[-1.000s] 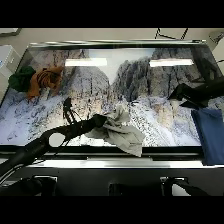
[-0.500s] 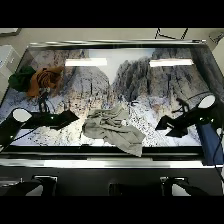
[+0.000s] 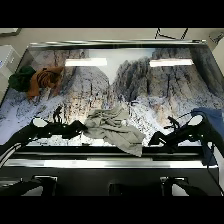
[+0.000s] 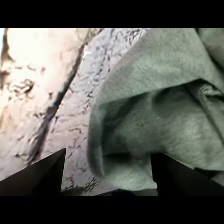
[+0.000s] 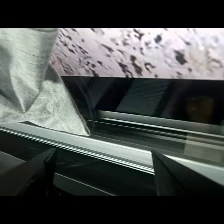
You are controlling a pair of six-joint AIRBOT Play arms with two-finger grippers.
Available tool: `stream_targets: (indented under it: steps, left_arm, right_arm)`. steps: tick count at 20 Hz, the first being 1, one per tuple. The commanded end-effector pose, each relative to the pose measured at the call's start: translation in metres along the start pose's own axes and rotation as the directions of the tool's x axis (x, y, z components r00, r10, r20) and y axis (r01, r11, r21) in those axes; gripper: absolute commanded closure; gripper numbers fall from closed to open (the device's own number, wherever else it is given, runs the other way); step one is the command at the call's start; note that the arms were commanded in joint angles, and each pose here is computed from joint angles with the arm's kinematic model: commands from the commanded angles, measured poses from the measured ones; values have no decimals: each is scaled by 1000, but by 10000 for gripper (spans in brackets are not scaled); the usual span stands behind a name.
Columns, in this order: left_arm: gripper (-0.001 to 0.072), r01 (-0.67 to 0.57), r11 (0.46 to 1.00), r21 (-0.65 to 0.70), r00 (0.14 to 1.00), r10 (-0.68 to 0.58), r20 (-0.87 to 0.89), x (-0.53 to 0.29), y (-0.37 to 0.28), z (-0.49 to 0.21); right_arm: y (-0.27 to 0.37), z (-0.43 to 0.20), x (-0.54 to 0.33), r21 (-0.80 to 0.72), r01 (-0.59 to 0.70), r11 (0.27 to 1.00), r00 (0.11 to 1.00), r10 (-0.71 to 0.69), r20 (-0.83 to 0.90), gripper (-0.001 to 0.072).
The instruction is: Fold the clothes and pants, and hang the long-sleeved shirts on hangers.
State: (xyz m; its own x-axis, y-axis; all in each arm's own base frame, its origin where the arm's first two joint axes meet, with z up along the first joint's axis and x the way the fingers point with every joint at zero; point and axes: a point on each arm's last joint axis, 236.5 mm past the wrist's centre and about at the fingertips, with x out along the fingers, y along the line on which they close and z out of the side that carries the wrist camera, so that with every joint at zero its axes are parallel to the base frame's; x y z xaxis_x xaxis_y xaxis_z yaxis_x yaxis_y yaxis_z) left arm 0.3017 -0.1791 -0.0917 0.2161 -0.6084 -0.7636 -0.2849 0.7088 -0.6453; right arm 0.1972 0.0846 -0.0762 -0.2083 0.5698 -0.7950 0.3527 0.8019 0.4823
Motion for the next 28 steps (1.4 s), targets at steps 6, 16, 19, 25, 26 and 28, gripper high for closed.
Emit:
stream_targets:
  steps: [6, 16, 19, 25, 26, 28]
  left_arm:
    - [682, 4, 1000, -30, 995, -1, 97, 15, -6, 15]
    - [684, 125, 932, 340, 895, -254, 366, -106, -125, 69]
    - [684, 139, 825, 548, 665, -488, 565, -265, -225, 92]
    - [683, -71, 560, 826, 225, -797, 560, -514, -337, -38]
    - [683, -82, 540, 838, 226, -809, 543, -519, -337, -54]
    - [683, -115, 508, 854, 331, -791, 515, -497, -330, -73]
  right_arm:
    - [20, -10, 51, 13, -107, 994, 994, 106, 30, 35]
    - [121, 34, -20, -387, 111, 915, 955, 9, 295, 674]
    - [182, 63, -196, -392, 300, 870, 699, 79, 710, 674]
    - [273, -93, -447, -461, 393, 796, 70, 474, 878, 673]
    - [272, -112, -448, -475, 383, 792, 60, 491, 869, 673]
    - [261, -132, -437, -479, 374, 794, 100, 479, 872, 672]
